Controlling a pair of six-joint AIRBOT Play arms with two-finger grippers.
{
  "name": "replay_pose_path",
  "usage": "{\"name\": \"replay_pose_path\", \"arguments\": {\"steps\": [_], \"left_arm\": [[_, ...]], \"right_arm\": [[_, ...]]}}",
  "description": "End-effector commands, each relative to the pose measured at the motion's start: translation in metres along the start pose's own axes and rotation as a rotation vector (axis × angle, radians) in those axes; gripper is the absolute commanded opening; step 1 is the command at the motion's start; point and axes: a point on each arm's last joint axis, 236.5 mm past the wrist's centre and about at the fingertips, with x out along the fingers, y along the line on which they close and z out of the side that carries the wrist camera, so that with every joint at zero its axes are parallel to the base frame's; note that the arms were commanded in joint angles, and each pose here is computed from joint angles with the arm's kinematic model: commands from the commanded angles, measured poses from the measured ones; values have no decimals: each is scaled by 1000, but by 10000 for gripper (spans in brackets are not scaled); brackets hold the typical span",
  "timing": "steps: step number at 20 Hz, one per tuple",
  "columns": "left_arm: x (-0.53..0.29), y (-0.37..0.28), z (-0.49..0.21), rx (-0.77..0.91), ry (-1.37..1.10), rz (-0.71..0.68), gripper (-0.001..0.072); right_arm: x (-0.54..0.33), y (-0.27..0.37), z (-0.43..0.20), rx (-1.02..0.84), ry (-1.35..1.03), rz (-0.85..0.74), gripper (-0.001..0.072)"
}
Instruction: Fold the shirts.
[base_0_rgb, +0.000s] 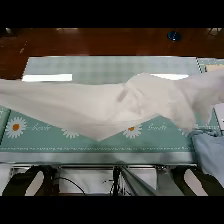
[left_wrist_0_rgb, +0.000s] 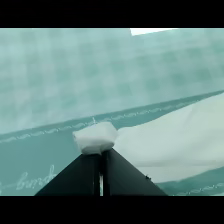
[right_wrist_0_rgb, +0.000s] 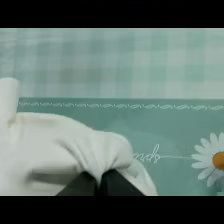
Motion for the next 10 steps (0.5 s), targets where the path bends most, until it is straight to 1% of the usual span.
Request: {"name": "replay_pose_path", "arguments": {"steps": [1, 2, 4, 7, 10], "left_arm": [[76, -3, -31, -114, 100, -116, 25], [94, -3, -31, -149, 80, -138, 24], [129, 9, -27, -204, 21, -127, 25], [176, 29, -20, -237, -25, -97, 25], [220, 44, -12, -229, -32, -77, 26]], "right_arm": [[72, -24, -24, 77, 179, 18, 26], [94, -28, -33, 63, 223, 3, 26], [139, -31, -38, -4, 256, -31, 27], [196, -27, 0, -93, 148, -30, 27], [240, -28, 33, -48, 48, 0, 27]]}}
